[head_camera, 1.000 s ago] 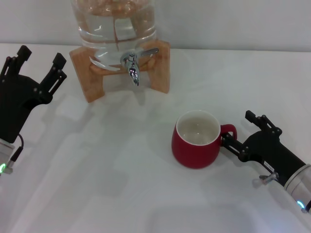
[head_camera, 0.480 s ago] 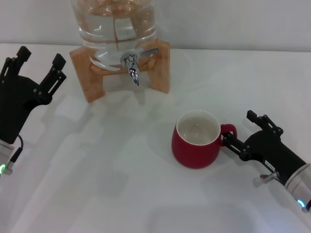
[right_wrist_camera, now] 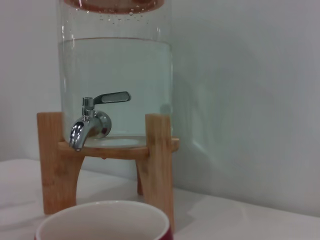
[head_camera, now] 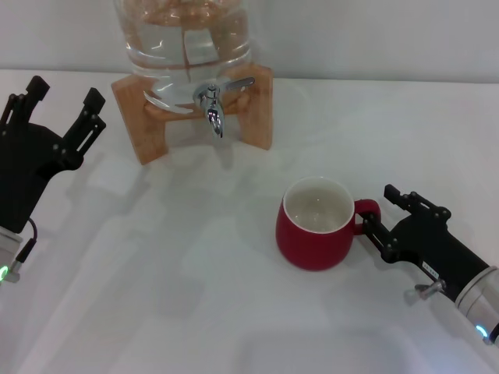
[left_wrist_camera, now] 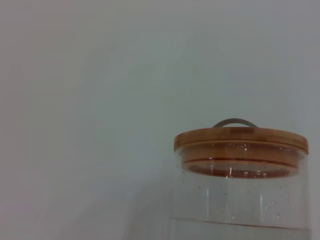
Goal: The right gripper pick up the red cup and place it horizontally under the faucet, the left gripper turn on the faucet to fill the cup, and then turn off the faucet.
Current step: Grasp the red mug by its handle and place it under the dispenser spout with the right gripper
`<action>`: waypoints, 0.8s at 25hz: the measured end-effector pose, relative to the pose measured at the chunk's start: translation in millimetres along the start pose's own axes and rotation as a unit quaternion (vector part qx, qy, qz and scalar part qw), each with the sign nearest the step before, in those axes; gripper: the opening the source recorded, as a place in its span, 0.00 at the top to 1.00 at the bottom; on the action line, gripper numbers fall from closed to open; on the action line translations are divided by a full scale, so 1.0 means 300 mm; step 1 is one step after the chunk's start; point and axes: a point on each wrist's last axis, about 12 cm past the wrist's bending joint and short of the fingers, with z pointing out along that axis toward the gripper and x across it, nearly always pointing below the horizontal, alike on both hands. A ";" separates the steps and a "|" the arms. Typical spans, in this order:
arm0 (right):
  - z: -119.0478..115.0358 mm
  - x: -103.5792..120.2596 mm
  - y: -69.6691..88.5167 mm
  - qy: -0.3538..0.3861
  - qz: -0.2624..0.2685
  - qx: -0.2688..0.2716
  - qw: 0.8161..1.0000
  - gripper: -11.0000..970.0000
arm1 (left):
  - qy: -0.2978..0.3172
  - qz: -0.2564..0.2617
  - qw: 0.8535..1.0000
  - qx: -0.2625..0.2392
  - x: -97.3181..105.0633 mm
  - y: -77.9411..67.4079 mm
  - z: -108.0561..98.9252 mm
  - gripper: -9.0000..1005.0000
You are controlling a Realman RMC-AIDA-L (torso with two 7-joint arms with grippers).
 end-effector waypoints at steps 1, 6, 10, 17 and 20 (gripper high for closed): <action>-0.001 0.001 0.002 0.000 -0.001 -0.001 1.000 0.31 | 0.000 0.000 1.000 0.000 0.000 0.000 0.000 0.13; 0.001 0.001 0.007 0.001 -0.003 -0.007 1.000 0.51 | -0.001 0.000 1.000 0.001 0.000 -0.001 0.000 0.13; 0.001 0.001 0.007 0.001 -0.003 -0.007 1.000 0.70 | 0.000 0.000 1.000 0.001 0.000 -0.001 0.001 0.13; 0.005 -0.002 0.006 -0.001 -0.003 -0.008 1.000 0.84 | 0.001 0.000 1.000 0.001 0.001 -0.001 0.001 0.13; 0.012 -0.008 0.008 -0.003 -0.005 -0.010 1.000 0.84 | 0.001 0.000 1.000 0.001 0.001 -0.001 0.002 0.13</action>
